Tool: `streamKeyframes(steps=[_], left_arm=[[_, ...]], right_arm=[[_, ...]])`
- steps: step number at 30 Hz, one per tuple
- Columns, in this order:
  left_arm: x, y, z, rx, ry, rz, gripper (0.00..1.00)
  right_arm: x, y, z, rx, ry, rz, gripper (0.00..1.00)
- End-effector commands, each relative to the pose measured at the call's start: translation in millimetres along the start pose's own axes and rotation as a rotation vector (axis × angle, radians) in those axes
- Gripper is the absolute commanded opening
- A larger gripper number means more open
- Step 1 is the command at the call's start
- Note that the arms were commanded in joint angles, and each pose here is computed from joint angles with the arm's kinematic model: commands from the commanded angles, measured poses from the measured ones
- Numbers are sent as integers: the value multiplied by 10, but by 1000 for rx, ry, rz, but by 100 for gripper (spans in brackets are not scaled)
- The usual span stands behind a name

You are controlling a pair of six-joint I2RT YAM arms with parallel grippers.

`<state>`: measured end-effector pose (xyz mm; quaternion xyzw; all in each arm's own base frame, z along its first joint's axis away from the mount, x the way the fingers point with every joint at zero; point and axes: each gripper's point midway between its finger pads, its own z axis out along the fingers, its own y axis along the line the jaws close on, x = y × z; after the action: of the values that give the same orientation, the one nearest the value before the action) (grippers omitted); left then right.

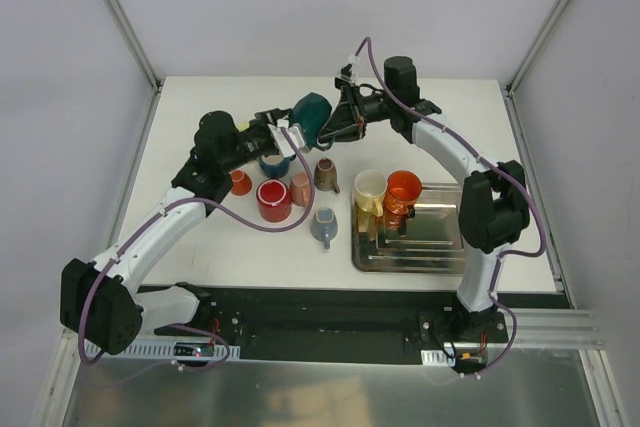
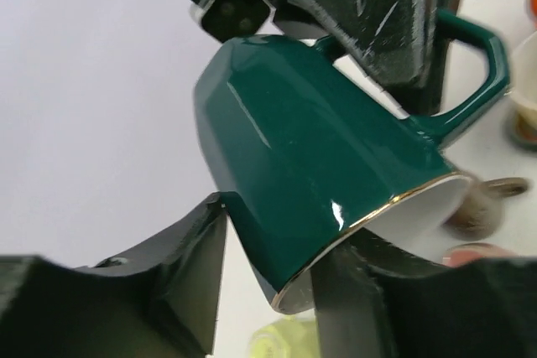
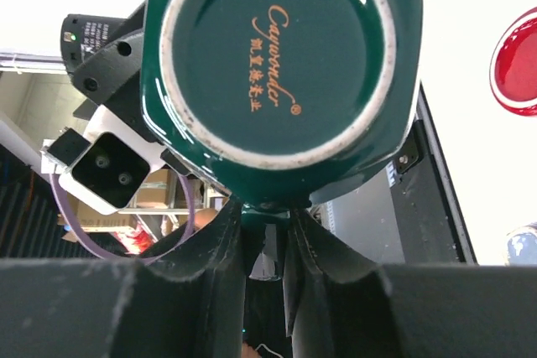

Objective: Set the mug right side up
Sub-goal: Turn over the cup at the center of the board.

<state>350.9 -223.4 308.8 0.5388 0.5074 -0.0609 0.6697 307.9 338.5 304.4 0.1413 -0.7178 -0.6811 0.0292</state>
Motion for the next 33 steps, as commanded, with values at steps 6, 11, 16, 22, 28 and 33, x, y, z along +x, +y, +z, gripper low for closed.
streamKeyframes(steps=[6, 11, 16, 22, 28, 33], left_arm=[[-212, 151, 97, -109, -88, 147, 0], [-195, 81, -35, -17, 24, 28, 0], [-87, -243, -354, 147, 223, -189, 0], [1, -609, -939, 266, 459, -370, 0], [120, -1187, -1529, 442, 692, -568, 0], [308, -1535, -1804, 574, 910, -679, 0]], right_arm=[[182, 296, 56, -80, 124, -102, 10], [-40, 222, -110, -36, -6, -173, 50], [-307, 10, -481, 146, -204, -230, 58], [-310, -150, -856, 510, -271, -582, 63], [55, -270, -879, 631, -211, -786, 66], [161, -416, -946, 730, -255, -821, 67]])
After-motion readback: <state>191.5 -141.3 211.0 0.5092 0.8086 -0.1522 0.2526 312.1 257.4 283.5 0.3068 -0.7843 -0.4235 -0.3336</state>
